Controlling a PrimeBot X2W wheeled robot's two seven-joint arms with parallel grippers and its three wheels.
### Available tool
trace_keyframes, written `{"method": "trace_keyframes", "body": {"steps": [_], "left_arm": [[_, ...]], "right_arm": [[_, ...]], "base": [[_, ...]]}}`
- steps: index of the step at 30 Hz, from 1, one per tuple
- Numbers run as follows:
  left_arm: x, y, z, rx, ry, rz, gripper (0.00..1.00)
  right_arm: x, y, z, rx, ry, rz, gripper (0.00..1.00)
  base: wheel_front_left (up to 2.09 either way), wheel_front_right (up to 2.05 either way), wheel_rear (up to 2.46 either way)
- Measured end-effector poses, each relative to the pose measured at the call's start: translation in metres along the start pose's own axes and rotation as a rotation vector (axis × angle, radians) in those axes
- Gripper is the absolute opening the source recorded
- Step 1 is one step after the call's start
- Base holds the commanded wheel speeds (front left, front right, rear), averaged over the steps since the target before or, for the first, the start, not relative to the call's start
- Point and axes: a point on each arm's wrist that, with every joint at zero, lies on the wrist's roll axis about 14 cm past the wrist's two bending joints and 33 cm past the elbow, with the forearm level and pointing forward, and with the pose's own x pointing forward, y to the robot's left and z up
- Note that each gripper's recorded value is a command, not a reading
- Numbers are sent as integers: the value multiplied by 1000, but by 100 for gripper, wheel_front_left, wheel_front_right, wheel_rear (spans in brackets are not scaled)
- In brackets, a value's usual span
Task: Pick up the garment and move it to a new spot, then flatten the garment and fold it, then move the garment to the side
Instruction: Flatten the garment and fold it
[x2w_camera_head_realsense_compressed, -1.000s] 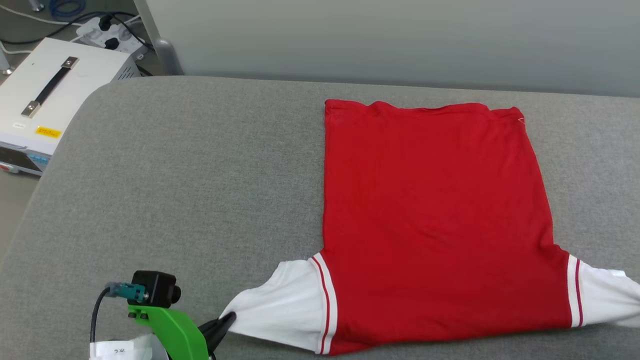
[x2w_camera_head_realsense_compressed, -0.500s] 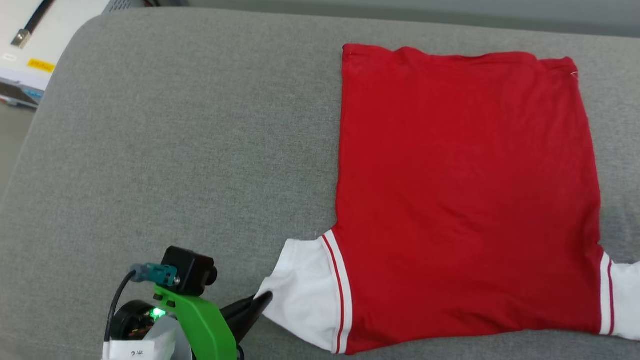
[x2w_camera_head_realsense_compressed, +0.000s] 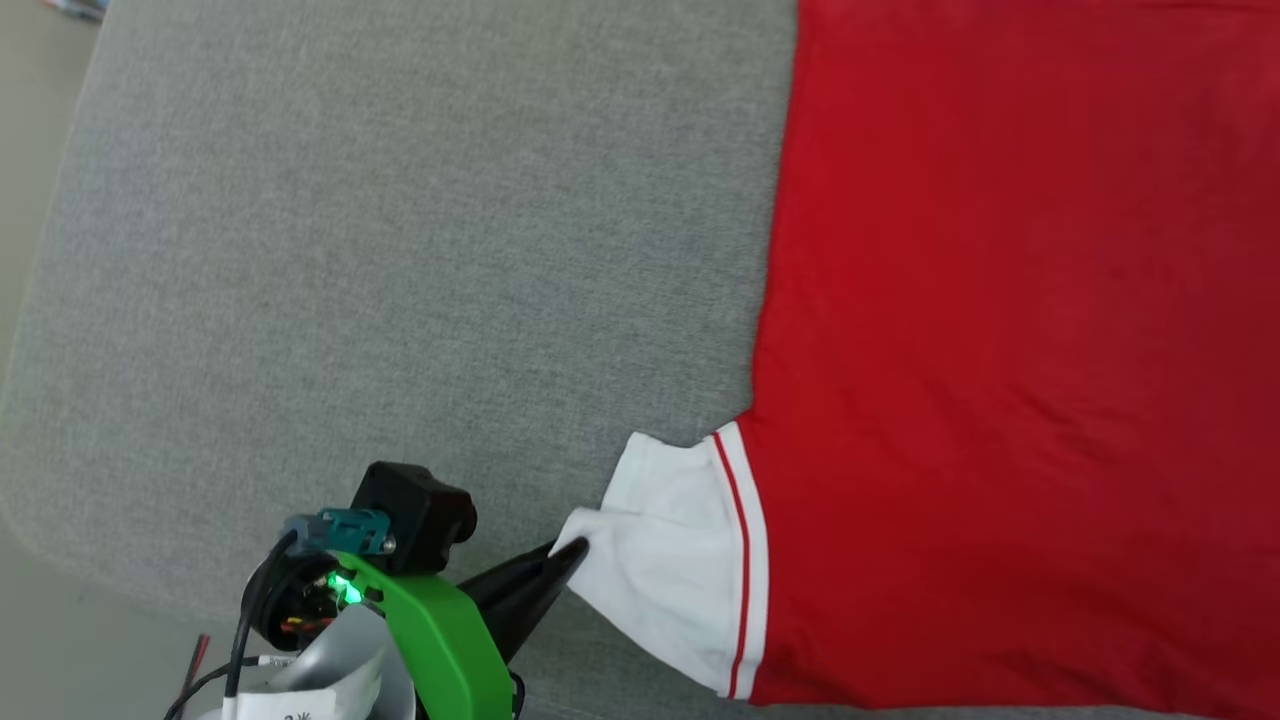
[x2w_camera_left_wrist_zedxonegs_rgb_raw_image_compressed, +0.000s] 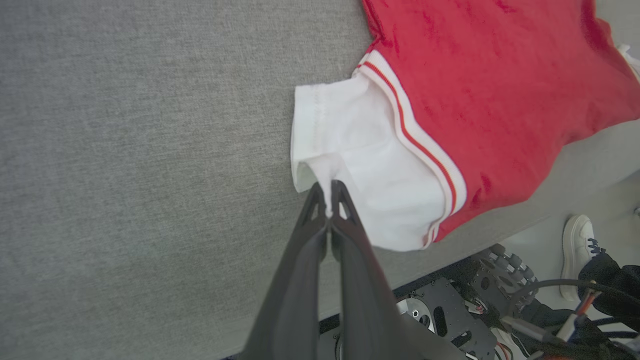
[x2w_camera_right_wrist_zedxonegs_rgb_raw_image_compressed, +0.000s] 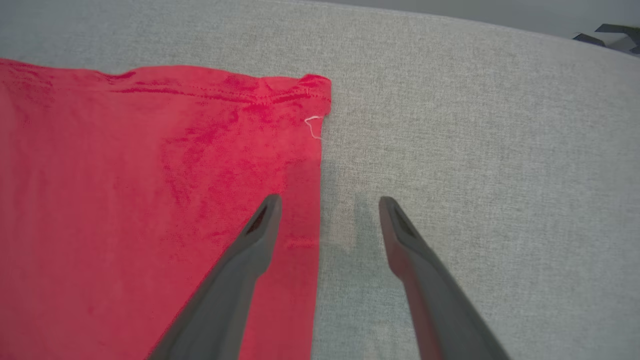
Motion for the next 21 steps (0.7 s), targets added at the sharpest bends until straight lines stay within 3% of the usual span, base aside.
{"method": "trace_keyframes", "body": {"steps": [9, 15, 16, 17, 18, 21], "left_arm": [[10, 15, -10, -45, 33, 49, 0], [11, 27, -18, -78, 53, 95, 0], [11, 28, -19, -82, 55, 101, 0], [11, 29, -19, -84, 56, 104, 0], [10, 31, -17, -74, 47, 112, 0], [11, 30, -15, -70, 33, 112, 0]], "right_arm": [[73, 14, -4, -7, 118, 3, 100], [100, 25, -7, -19, 150, 17, 100], [104, 26, -10, -22, 161, 18, 85], [105, 27, -11, -23, 166, 20, 37], [105, 29, -12, -38, 175, 19, 0], [104, 32, -13, -49, 178, 27, 0]], "base": [[0, 0, 0], [0, 0, 0], [0, 0, 0], [0, 0, 0], [0, 0, 0], [0, 0, 0]]}}
